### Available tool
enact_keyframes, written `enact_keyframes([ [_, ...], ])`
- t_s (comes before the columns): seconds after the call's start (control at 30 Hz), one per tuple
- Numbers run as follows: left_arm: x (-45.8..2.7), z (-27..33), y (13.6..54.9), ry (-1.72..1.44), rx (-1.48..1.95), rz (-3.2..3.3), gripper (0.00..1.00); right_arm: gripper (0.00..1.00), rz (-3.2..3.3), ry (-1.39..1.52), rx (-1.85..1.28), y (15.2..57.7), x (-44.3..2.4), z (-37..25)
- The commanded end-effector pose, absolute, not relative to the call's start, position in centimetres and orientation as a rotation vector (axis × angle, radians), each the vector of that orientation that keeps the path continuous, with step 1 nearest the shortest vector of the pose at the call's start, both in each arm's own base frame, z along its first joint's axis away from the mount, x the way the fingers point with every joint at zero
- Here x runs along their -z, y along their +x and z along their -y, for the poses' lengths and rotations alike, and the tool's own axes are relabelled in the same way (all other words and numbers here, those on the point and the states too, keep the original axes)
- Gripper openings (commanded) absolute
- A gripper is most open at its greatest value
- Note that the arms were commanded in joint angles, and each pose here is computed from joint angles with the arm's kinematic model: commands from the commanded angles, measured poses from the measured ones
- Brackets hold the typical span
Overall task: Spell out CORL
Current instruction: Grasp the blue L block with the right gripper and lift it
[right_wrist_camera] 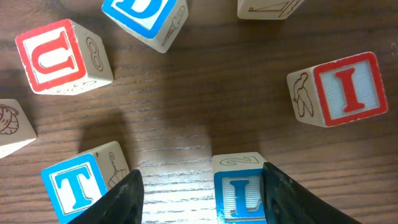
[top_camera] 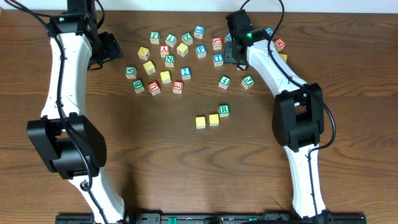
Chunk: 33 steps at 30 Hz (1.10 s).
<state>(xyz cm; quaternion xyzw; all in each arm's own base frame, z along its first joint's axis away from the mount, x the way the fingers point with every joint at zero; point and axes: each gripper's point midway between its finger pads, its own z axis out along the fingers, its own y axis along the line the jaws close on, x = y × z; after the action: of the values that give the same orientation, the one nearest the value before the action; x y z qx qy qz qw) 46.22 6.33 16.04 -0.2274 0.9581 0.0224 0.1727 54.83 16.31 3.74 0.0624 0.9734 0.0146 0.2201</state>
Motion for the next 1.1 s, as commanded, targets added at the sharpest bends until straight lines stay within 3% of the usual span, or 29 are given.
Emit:
enact_keyframes([
  [0.0, -17.2, -6.6, 46.7, -0.621, -0.080, -2.690, 0.80, 0.55, -2.713, 0.203, -0.011, 54.7, -2.3, -15.5],
  [0.4, -17.2, -6.6, 46.7, -0.621, -0.080, -2.690, 0.80, 0.52, -2.651, 0.221, -0.016, 55.4, -6.9, -14.9],
  [0.7, -17.2, -6.6, 46.7, -0.621, -0.080, -2.690, 0.80, 0.52, -2.714, 0.301, 0.038, 54.9, -3.4, -13.0],
  [0.93, -17.2, -6.6, 46.7, -0.621, -0.080, -2.690, 0.80, 0.46, -2.771, 0.286, -0.008, 54.4, -0.7, -13.9],
  [1.07, -17.2, -6.6, 46.7, -0.621, -0.080, -2.690, 0.80, 0.34, -2.770, 0.281, -0.014, 54.5, -0.7, -14.0],
])
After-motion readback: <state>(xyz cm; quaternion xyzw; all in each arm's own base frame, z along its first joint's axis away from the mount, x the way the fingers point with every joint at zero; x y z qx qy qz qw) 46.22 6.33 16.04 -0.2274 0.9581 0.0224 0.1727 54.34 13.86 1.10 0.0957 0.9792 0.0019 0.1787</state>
